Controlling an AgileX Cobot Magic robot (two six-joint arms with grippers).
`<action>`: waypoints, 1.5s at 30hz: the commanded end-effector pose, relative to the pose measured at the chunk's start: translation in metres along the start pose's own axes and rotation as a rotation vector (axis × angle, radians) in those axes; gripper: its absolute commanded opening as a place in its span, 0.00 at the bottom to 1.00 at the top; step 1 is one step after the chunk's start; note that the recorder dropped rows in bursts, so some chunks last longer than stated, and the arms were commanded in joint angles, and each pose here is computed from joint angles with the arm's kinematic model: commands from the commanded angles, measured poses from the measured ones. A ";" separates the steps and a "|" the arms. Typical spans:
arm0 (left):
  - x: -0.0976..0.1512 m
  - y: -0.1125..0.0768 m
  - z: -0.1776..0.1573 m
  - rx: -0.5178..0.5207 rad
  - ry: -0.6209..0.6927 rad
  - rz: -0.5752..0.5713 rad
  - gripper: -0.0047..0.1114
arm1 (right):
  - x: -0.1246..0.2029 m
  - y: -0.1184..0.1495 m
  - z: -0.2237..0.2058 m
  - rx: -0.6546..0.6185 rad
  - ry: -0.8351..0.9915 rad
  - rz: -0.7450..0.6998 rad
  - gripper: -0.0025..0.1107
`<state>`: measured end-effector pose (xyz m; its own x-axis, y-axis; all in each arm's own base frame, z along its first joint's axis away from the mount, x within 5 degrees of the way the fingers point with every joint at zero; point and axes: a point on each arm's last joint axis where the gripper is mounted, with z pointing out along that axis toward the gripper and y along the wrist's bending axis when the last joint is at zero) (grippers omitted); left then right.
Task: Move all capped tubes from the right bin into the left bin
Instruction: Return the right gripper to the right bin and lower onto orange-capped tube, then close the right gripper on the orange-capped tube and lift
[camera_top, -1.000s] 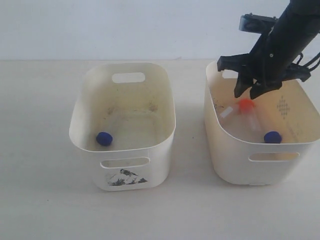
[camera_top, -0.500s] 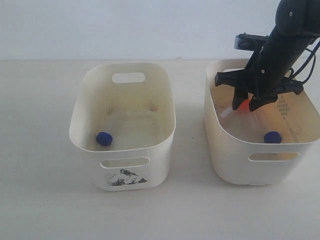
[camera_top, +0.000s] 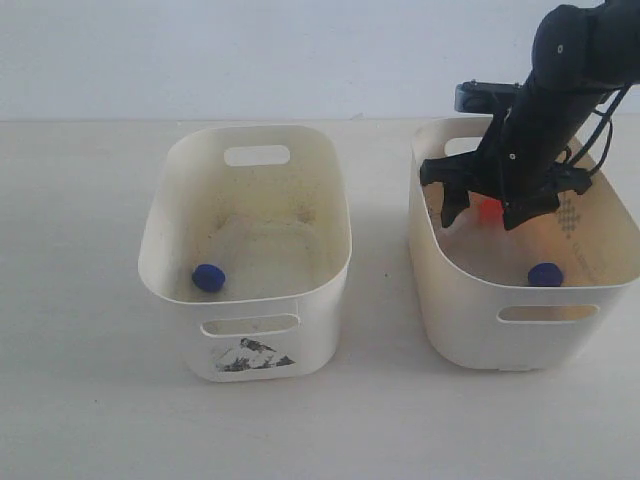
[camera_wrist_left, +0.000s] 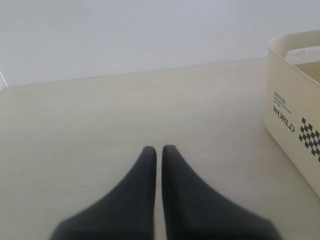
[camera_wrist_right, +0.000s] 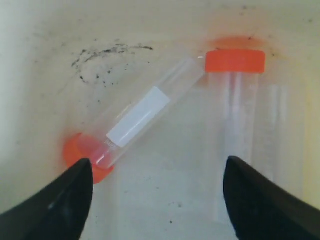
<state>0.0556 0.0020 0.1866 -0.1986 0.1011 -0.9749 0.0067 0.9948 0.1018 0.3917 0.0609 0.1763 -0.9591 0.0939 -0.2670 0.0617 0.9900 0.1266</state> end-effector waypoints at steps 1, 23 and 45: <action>-0.003 0.000 0.000 0.001 -0.020 -0.018 0.08 | -0.003 -0.001 -0.001 0.012 -0.029 -0.030 0.64; -0.003 0.000 0.000 0.001 -0.020 -0.018 0.08 | 0.001 -0.011 0.022 0.105 0.033 -0.056 0.64; -0.003 0.000 0.000 0.001 -0.020 -0.018 0.08 | 0.007 -0.013 0.048 0.111 0.096 -0.050 0.58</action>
<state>0.0556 0.0020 0.1866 -0.1986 0.1011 -0.9749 0.0067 0.9948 0.1018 0.3963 0.0540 0.1295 -0.9836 0.0338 -0.1772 0.0334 0.9994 0.0055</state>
